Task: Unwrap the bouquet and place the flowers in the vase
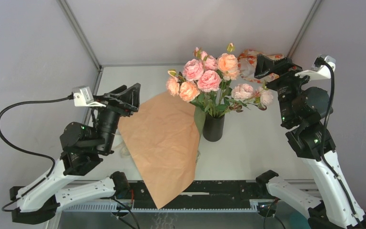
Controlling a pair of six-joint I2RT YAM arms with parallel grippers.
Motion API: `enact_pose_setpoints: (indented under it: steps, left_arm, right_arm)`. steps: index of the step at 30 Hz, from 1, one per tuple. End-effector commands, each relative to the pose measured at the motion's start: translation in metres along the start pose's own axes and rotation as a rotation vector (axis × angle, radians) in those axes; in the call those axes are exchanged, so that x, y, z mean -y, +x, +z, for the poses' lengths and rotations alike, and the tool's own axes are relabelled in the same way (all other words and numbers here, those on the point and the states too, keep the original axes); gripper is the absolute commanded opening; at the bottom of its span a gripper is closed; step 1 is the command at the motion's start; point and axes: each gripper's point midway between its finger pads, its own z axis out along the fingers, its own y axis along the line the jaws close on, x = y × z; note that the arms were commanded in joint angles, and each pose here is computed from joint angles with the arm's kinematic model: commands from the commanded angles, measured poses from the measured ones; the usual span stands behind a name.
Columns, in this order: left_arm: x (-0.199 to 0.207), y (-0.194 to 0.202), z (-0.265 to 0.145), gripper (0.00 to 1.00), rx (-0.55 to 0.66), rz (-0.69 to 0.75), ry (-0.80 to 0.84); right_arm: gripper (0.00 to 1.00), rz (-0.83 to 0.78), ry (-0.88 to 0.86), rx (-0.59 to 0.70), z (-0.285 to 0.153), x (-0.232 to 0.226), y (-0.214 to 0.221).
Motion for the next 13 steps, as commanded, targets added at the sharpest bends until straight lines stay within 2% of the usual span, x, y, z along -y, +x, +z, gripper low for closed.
enact_pose_setpoints:
  steps: [1, 13]
  left_arm:
    - [0.0001, 0.0061, 0.0024, 0.68, -0.007, 0.021, -0.006]
    - [0.0000, 0.0104, 0.0033, 0.69, -0.016, 0.020, -0.012]
  right_arm:
    - [1.00, 0.009, -0.028, 0.030, -0.0035, -0.0067, -0.0112]
    - [1.00, -0.010, -0.034, 0.020, -0.0049, -0.0079, -0.0084]
